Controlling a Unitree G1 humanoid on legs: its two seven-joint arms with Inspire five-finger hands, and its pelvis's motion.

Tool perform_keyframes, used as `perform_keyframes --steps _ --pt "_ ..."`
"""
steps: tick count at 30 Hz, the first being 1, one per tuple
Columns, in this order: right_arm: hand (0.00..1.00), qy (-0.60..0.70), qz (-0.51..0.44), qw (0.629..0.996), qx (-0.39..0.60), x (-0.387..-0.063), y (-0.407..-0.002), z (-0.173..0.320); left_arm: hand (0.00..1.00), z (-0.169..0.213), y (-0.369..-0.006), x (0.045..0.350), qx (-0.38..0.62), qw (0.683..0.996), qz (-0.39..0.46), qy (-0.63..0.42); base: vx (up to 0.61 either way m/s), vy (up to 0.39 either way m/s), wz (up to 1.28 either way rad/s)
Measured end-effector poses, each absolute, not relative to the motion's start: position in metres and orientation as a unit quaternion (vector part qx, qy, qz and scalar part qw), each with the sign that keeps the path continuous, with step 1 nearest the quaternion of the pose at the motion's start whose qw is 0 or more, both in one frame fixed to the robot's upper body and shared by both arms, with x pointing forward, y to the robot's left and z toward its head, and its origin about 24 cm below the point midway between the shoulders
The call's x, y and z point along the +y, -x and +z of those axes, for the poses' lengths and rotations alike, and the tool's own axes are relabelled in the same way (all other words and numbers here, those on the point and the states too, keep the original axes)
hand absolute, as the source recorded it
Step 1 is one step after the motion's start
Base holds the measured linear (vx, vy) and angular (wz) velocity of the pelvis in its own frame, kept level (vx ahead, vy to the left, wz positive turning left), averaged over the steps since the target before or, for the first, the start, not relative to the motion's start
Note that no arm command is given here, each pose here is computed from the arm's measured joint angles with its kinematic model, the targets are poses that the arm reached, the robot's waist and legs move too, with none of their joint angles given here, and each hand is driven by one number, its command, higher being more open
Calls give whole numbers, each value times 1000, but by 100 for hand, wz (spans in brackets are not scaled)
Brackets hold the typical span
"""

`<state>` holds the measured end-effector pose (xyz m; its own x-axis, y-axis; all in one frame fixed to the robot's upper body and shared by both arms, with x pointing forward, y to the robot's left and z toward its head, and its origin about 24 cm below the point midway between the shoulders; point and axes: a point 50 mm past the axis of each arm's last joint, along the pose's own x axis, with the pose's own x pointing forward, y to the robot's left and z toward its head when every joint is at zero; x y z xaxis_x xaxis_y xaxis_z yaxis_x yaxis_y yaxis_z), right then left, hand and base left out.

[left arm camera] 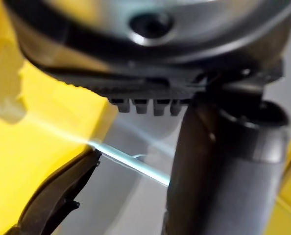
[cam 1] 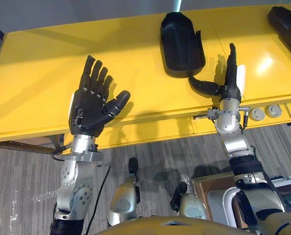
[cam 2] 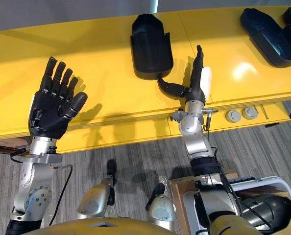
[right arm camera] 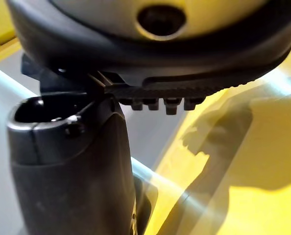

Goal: Walk over and take three plastic housings, then place them on the shelf

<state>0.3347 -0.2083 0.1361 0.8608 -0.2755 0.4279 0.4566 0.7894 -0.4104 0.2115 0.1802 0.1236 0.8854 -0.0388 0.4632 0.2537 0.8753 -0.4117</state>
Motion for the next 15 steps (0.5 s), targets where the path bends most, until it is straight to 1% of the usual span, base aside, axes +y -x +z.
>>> perform_keyframes --steps 4,9,12,14,15 --pt "100 266 -205 924 -184 -213 -335 142 100 125 -212 181 -229 941 -77 236 -33 -37 5" --pt "100 259 -198 927 -187 -213 -333 141 100 125 -212 181 -231 941 -80 234 -5 -43 0" --pt "100 239 -183 930 -213 -211 -312 136 100 125 -210 181 -235 940 -90 232 31 -58 0" --pt "100 217 -190 928 -234 -211 -286 127 100 125 -209 181 -237 939 -94 231 65 -56 -3" --pt "100 214 -193 928 -235 -212 -279 123 100 125 -208 181 -238 938 -95 232 79 -52 -6"
